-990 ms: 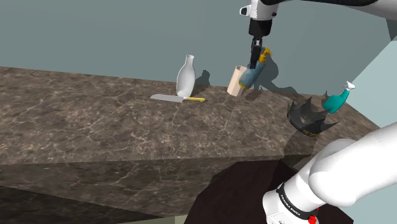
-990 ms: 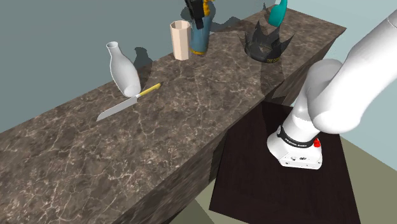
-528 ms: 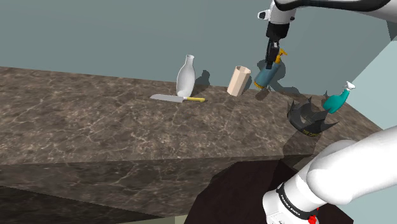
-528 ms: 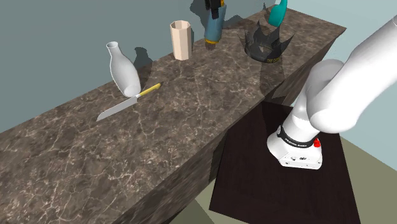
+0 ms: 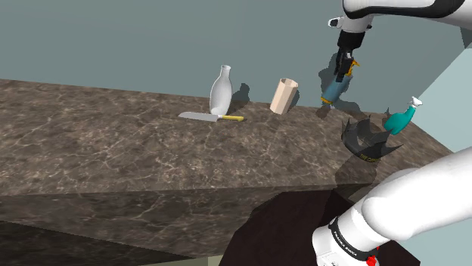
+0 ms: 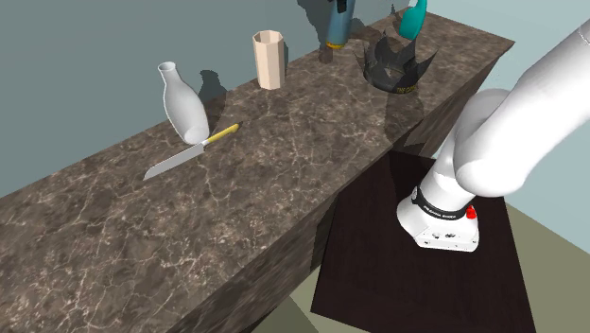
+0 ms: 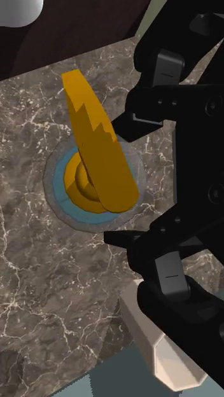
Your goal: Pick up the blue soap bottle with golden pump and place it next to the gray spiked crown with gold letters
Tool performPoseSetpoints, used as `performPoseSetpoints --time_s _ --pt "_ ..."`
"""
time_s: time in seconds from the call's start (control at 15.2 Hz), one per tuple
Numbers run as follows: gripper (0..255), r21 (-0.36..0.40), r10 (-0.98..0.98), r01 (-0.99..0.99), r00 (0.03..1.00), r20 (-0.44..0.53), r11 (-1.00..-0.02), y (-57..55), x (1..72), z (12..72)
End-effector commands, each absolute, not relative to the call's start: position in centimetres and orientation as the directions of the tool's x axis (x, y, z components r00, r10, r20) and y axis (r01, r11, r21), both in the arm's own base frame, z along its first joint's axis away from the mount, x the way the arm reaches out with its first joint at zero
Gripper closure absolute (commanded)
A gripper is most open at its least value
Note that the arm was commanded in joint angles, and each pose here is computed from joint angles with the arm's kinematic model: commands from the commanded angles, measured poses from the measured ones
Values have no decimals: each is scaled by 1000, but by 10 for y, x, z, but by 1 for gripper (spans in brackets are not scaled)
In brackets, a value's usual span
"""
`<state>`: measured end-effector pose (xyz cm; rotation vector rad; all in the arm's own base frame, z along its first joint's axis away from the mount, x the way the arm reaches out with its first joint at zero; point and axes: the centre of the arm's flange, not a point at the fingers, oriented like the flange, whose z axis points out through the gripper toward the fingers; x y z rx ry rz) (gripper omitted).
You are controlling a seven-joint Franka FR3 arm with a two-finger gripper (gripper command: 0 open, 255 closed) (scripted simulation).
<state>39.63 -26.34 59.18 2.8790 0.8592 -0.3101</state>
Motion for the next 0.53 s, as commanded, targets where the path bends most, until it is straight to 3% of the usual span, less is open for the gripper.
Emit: performPoseSetpoints --time_s 0.0,0.46 --pt "255 57 529 554 817 -230 -831 -287 389 594" --pt "255 57 529 554 817 -230 -831 -375 362 594"
